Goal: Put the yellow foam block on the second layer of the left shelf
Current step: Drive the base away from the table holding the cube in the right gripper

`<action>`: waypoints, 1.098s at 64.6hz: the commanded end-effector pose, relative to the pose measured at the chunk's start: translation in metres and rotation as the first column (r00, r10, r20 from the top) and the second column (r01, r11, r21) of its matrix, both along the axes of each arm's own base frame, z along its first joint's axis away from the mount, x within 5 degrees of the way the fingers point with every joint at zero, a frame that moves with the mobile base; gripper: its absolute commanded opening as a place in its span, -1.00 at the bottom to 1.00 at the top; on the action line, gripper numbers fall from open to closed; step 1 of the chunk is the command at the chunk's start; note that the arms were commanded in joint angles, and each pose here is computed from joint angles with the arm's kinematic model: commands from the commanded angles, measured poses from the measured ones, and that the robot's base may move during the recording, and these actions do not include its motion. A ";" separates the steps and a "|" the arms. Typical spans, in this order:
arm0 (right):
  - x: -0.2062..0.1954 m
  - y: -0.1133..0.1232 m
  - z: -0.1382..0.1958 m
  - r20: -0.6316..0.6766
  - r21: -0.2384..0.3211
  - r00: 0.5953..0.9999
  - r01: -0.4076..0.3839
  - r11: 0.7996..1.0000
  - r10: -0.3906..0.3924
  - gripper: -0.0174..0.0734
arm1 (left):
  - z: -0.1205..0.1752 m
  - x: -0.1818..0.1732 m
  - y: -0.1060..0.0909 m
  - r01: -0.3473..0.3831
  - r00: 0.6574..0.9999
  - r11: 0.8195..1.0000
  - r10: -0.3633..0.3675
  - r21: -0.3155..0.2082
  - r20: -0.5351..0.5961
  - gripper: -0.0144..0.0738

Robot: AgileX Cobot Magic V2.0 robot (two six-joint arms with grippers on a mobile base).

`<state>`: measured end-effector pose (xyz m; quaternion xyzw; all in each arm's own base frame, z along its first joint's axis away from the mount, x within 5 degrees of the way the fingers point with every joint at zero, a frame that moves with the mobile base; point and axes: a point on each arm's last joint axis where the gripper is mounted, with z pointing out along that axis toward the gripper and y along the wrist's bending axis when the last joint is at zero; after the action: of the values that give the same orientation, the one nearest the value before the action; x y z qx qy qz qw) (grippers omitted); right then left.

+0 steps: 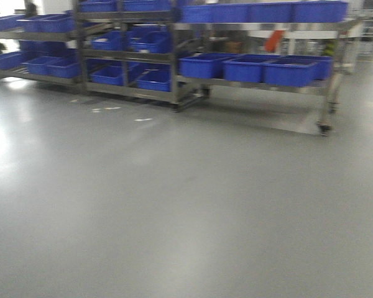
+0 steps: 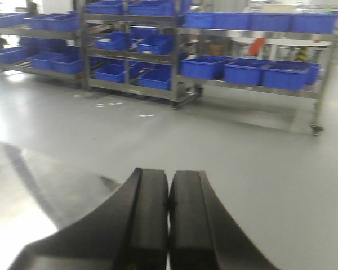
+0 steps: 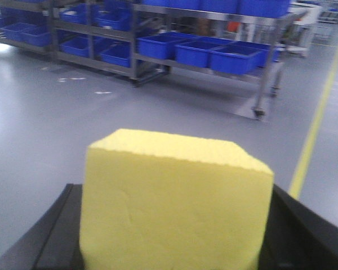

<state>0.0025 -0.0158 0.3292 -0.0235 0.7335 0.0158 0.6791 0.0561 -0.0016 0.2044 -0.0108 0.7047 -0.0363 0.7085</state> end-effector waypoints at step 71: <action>-0.001 0.000 0.015 0.098 -0.022 0.995 0.003 1.000 -0.001 -0.12 | -0.001 0.001 -0.001 0.017 0.998 1.000 -0.017 -0.008 0.058 -0.36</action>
<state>0.0020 -0.0159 0.3290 -0.0232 0.7334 0.0160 0.6792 0.0561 -0.0016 0.2044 -0.0108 0.7047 -0.0363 0.7085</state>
